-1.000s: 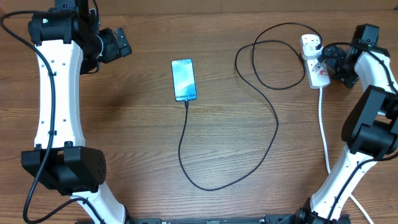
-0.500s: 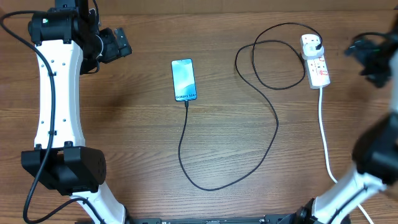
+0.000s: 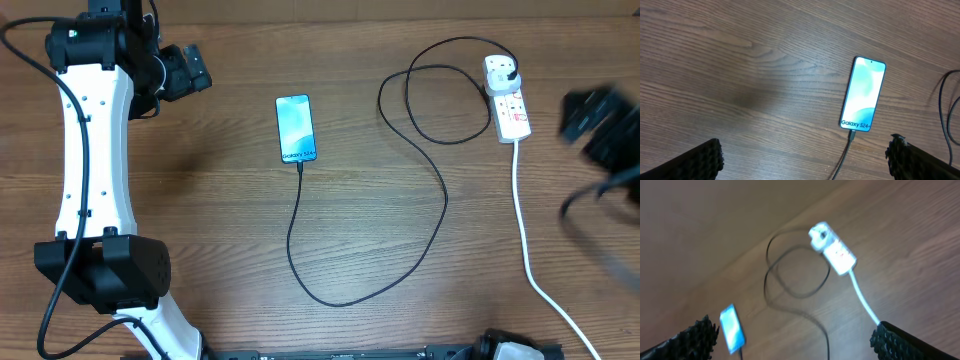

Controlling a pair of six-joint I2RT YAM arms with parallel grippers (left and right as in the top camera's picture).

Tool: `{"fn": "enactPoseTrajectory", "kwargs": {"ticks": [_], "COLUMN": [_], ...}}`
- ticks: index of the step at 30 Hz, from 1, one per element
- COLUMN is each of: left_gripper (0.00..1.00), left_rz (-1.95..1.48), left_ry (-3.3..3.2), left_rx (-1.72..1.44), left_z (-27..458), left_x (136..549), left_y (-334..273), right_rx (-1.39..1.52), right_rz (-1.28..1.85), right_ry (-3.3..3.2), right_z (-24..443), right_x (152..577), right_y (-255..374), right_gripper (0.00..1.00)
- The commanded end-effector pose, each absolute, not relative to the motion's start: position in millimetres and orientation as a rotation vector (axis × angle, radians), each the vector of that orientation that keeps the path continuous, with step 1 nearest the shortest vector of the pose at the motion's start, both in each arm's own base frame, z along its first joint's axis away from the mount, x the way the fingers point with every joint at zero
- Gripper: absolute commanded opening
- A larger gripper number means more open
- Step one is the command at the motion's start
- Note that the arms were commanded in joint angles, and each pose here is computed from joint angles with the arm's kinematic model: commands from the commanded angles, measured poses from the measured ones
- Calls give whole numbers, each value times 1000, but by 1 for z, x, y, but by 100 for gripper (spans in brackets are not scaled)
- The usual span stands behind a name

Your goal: Plug charger to phone and switch on socket

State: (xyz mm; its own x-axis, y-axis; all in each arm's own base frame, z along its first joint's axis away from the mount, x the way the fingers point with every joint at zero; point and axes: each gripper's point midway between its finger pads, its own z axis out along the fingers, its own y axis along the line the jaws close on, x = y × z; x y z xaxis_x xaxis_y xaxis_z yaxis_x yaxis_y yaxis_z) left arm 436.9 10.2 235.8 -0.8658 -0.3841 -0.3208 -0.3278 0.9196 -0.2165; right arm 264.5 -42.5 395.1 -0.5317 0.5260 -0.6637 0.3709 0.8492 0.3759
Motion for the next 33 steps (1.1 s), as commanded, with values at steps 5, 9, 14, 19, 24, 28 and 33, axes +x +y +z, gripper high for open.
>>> {"fn": "enactPoseTrajectory", "kwargs": {"ticks": [5,9,14,19,24,28,33], "left_gripper": [100,100,100,100,100,100,100], "left_rz": [-206,-207,-206,-207,-207,-207,-207], "left_ry": [2733,2733,2733,2733,2733,2733,2733], "left_rx": [-526,-526,-526,-526,-526,-526,-526], "left_z": [230,230,230,230,230,230,230], "left_x": [438,438,438,438,438,438,438], "left_y": [9,9,9,9,9,9,9], "right_rx": [546,552,584,583,583,569,416], "right_rz": [307,383,382,382,381,375,343], "right_ry": [2263,2364,2441,2440,2440,2444,2418], "right_z": [353,334,321,321,322,321,314], "right_x": [201,176,161,161,161,162,166], "right_y": [-4,12,14,14,14,13,16], "right_gripper": [100,100,100,100,100,100,100]}}
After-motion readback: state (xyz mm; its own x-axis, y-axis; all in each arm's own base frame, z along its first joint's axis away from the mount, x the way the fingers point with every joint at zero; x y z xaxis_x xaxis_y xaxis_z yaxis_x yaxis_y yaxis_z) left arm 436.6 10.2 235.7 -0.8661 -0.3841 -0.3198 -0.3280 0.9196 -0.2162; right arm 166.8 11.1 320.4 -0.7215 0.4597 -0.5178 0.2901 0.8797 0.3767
